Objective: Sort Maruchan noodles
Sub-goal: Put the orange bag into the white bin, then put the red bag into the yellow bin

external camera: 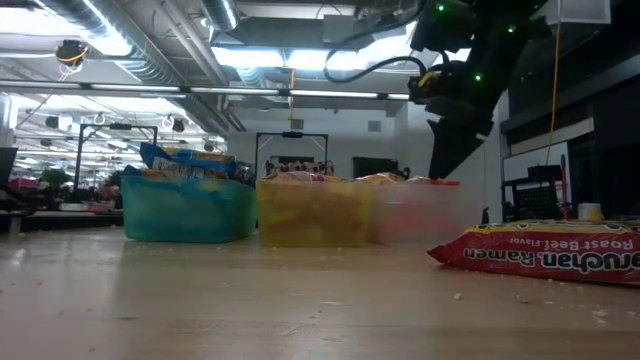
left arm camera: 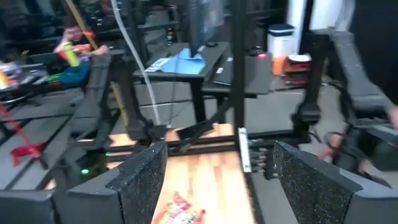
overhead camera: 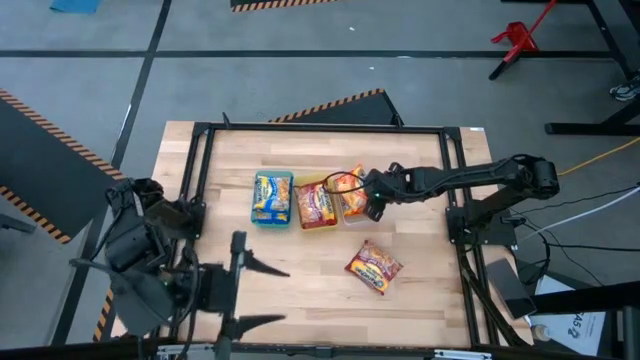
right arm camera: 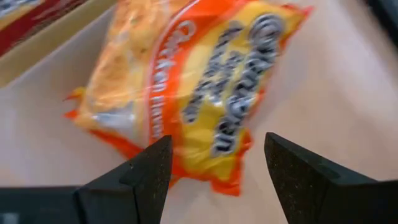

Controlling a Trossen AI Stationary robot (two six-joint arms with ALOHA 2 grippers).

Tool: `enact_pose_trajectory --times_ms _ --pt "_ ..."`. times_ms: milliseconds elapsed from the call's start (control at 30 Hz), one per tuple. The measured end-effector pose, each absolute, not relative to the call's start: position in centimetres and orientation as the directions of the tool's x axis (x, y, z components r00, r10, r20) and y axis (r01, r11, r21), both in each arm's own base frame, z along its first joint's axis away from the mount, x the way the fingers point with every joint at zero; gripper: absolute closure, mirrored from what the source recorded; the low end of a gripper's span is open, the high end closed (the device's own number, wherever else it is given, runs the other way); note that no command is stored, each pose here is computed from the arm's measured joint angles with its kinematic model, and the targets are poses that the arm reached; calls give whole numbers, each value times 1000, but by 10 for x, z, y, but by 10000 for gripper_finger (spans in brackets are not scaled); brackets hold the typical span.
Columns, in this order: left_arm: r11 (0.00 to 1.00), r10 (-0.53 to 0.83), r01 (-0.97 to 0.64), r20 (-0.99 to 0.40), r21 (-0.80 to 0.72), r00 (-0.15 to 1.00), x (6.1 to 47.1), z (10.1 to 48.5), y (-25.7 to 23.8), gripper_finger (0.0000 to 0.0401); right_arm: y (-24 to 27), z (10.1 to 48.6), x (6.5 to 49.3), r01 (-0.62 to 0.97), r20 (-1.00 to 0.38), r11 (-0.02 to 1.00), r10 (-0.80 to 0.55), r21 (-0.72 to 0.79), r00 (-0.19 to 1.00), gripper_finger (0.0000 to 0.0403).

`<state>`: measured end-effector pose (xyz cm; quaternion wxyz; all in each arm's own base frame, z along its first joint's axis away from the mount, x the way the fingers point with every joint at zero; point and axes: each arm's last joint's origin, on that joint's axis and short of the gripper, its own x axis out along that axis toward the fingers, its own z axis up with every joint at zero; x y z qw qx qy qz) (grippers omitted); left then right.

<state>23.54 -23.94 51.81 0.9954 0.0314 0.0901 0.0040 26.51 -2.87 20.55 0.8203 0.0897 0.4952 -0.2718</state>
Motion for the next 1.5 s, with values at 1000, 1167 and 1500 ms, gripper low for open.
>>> enact_pose_trajectory --times_ms 1000,1167,1500 --pt "986 156 -147 -122 80 980 247 506 -264 112 -21 263 299 360 -699 917 -371 -172 611 166" --pt "967 239 -223 -135 125 962 277 485 -269 112 -31 262 293 329 -726 914 -393 -239 565 166" --pt "984 163 -149 -167 93 972 301 471 -272 112 -27 295 300 307 -662 952 -243 -21 709 166"
